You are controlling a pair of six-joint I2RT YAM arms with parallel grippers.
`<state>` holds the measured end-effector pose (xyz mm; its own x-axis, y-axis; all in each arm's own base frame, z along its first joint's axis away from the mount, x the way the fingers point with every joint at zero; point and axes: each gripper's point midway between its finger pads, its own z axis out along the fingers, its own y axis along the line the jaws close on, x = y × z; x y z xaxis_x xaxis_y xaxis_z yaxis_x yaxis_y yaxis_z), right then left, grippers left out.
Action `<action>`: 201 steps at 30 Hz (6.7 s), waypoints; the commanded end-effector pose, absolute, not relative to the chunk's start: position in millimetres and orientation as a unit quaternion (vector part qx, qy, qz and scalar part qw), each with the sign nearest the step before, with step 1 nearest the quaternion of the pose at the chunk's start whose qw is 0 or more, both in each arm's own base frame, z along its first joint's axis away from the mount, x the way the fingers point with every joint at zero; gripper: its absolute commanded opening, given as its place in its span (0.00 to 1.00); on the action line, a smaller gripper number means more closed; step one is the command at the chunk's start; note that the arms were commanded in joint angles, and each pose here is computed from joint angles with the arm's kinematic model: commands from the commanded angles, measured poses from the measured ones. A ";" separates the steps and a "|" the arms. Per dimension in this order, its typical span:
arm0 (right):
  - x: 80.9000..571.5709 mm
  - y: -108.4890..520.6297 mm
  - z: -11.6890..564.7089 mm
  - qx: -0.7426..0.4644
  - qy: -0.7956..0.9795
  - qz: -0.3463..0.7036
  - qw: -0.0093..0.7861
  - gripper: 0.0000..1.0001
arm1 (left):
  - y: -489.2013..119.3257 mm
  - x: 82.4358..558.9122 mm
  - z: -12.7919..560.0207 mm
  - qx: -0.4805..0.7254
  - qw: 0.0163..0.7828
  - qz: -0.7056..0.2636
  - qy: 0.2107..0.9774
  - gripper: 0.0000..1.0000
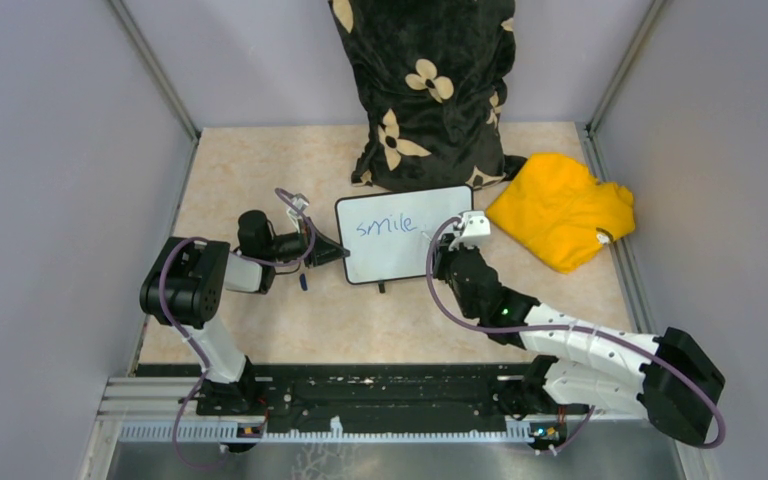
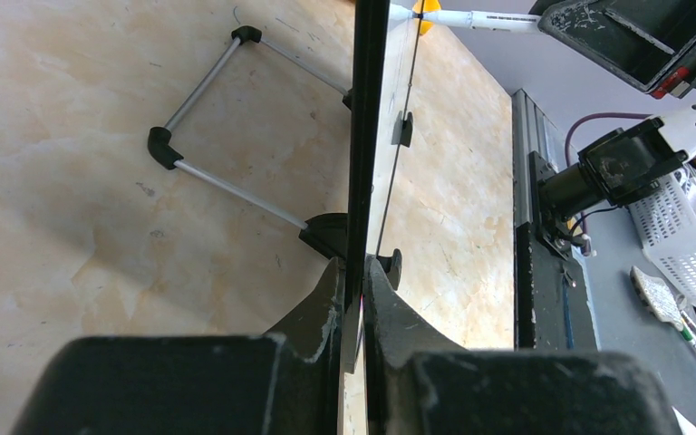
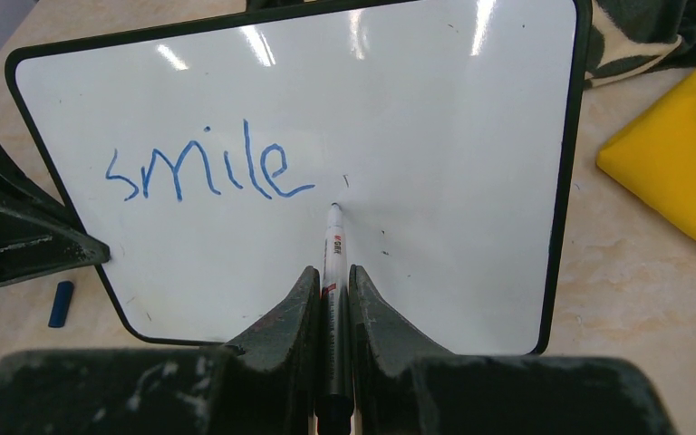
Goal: Write a sentence on the whiteboard
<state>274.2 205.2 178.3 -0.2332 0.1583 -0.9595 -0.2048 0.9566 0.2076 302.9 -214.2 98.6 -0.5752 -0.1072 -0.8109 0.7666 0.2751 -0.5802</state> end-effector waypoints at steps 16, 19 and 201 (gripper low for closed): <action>263.5 222.4 238.0 -0.012 0.739 0.244 0.628 0.00 | -216.1 303.4 88.7 0.231 0.383 -0.552 0.704 0.00; 256.9 222.5 254.2 -0.016 0.728 0.264 0.633 0.00 | -216.3 303.4 88.9 0.231 0.382 -0.552 0.704 0.00; 242.5 328.2 187.3 -0.148 0.759 0.157 0.614 0.00 | -219.6 302.0 86.2 0.233 0.374 -0.553 0.707 0.00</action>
<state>234.4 327.8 179.2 -0.2190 -0.0628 -0.9737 -0.4396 0.8973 0.0410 303.1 -215.8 95.7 -0.5847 -0.1015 -0.8049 0.7607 0.2763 -0.5874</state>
